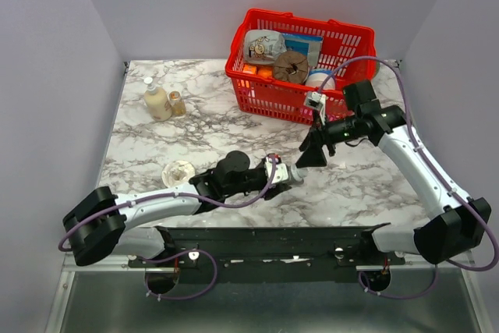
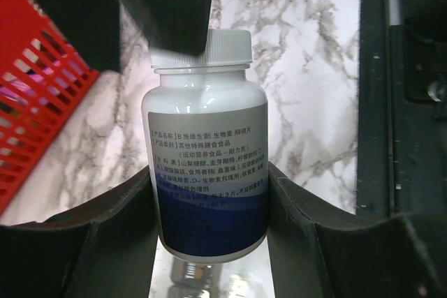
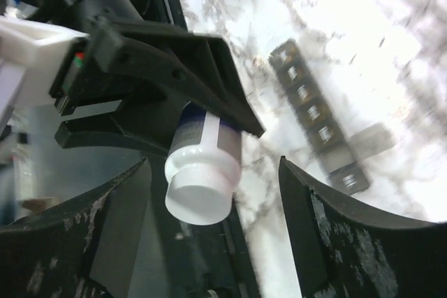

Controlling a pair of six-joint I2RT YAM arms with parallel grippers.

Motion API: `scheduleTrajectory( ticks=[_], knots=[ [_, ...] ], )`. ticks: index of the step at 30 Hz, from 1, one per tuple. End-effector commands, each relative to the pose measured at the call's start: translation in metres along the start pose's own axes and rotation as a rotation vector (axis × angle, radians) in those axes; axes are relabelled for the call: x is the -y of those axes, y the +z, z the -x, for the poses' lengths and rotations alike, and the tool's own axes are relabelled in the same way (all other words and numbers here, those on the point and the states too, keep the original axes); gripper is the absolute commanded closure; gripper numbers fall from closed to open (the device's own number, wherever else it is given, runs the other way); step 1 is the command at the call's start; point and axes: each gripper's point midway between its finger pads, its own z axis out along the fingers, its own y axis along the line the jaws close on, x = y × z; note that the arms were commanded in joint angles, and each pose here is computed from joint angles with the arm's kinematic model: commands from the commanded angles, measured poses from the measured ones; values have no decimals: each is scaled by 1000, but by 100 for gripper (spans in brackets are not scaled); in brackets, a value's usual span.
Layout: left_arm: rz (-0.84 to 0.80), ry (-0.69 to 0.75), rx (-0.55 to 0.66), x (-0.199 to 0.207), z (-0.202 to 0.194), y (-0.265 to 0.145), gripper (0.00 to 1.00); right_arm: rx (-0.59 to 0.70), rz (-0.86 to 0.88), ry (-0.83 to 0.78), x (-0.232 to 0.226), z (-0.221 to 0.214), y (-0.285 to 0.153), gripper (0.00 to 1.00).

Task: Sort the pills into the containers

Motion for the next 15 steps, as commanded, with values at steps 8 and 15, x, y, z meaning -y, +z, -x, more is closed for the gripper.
scheduleTrajectory(
  ticks=[8, 15],
  knots=[
    [-16, -225, 96, 28, 9, -44, 100, 173, -351, -707, 12, 76, -51, 0],
    [82, -229, 40, 19, -13, -61, 100, 105, 74, -371, -27, 55, -1, 1]
  ],
)
